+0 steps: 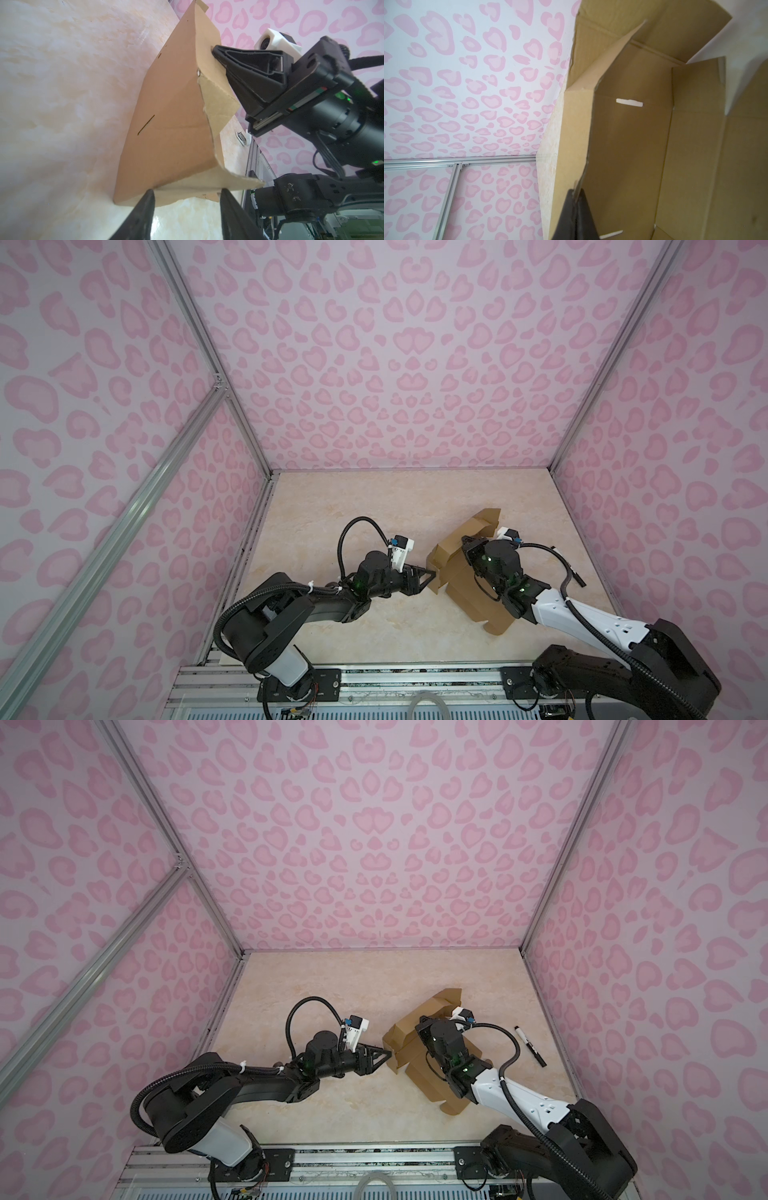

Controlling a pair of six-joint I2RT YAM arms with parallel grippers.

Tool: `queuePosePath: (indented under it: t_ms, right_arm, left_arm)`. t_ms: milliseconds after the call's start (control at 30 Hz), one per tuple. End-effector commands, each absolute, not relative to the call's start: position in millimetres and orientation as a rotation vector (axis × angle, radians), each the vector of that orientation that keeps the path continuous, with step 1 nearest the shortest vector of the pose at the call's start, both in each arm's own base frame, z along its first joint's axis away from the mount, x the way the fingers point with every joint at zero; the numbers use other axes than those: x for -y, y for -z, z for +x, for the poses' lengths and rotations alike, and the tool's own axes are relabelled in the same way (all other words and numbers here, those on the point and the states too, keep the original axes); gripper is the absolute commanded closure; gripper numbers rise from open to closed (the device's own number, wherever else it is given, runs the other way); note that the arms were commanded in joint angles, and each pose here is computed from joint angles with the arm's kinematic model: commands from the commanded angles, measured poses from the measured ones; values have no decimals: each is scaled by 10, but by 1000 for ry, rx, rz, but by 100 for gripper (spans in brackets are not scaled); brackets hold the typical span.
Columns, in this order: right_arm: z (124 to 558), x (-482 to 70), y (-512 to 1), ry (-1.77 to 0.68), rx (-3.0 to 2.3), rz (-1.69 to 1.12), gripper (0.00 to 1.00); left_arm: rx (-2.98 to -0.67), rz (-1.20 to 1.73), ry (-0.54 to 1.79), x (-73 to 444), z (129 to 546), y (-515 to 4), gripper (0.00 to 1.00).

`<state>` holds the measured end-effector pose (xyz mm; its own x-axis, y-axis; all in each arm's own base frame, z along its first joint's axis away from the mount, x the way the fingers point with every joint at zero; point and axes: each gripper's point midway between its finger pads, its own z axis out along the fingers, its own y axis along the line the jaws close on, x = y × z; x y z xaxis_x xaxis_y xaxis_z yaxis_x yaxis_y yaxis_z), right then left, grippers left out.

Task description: Fold the paper box

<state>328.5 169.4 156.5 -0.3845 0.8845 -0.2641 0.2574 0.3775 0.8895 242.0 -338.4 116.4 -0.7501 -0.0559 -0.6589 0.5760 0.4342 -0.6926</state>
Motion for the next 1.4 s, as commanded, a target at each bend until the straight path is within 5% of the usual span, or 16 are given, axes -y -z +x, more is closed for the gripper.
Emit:
queuePosePath:
  t_ms: [0, 467, 1367]
  right_arm:
    - [3235, -1659, -1435, -967, -1895, 996, 100]
    - [3229, -1678, -1391, -981, -1898, 993, 100]
    - [3144, -1619, -1478, -981, -1871, 988, 100]
  left_arm:
    - [-1962, 550, 1301, 3440, 2452, -1304, 47]
    - [-1834, 722, 1084, 3466, 2618, -1335, 46]
    - [-1885, 669, 1154, 3726, 2368, -1357, 49]
